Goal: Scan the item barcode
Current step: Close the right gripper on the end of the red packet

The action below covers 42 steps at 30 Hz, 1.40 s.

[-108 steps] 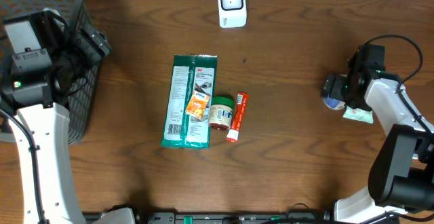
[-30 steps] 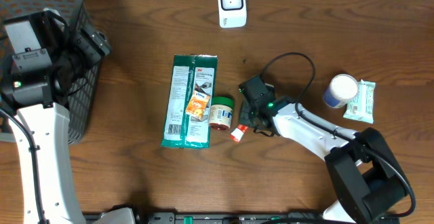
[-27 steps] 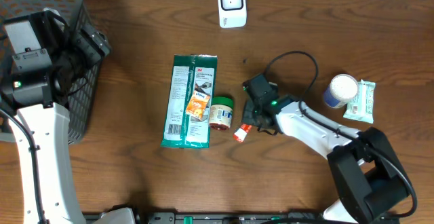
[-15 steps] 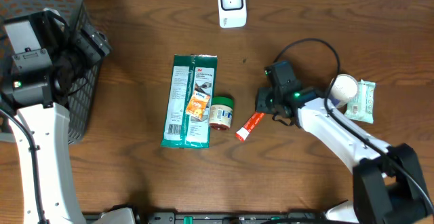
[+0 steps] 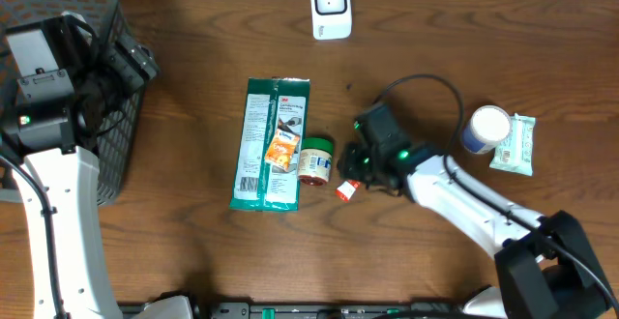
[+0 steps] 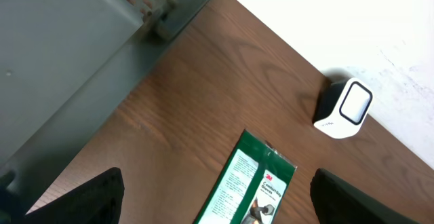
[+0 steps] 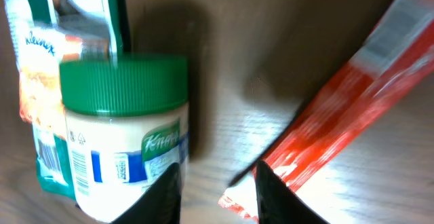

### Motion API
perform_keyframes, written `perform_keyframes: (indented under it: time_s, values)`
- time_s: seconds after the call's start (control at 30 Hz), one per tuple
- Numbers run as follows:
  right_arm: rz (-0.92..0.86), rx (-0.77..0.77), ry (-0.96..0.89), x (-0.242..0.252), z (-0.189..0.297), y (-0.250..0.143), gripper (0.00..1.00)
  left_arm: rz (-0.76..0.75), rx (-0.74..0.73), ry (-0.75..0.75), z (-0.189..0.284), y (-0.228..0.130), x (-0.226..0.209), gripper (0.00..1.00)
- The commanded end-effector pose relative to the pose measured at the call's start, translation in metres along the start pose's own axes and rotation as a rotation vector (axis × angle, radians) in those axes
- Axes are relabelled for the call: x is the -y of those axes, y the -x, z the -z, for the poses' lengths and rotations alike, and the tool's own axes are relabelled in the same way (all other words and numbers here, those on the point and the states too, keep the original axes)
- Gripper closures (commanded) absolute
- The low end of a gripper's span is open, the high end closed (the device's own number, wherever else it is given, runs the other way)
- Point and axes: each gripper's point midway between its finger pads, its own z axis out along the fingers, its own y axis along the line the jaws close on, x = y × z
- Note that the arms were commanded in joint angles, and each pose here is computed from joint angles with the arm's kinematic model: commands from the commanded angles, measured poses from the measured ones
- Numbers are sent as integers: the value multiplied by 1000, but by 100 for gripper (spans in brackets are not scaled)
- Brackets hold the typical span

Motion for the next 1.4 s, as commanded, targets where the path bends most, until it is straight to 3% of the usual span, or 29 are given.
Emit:
perform_keyframes:
  time_s: [0.0, 0.2, 0.67, 1.03, 1.37]
  values:
    - [-100, 54, -76, 13, -7, -9, 80, -1, 26, 4, 6, 7, 1, 14]
    - [-132, 106, -119, 22, -14, -18, 95, -1, 26, 4, 6, 7, 1, 14]
    - [-65, 79, -158, 33, -13, -21, 95, -1, 26, 4, 6, 7, 1, 14]
    - [-116, 34, 47, 2, -12, -7, 98, -1, 26, 4, 6, 7, 1, 14]
    - [-192, 87, 3, 2, -14, -10, 99, -1, 26, 4, 6, 7, 1, 14]
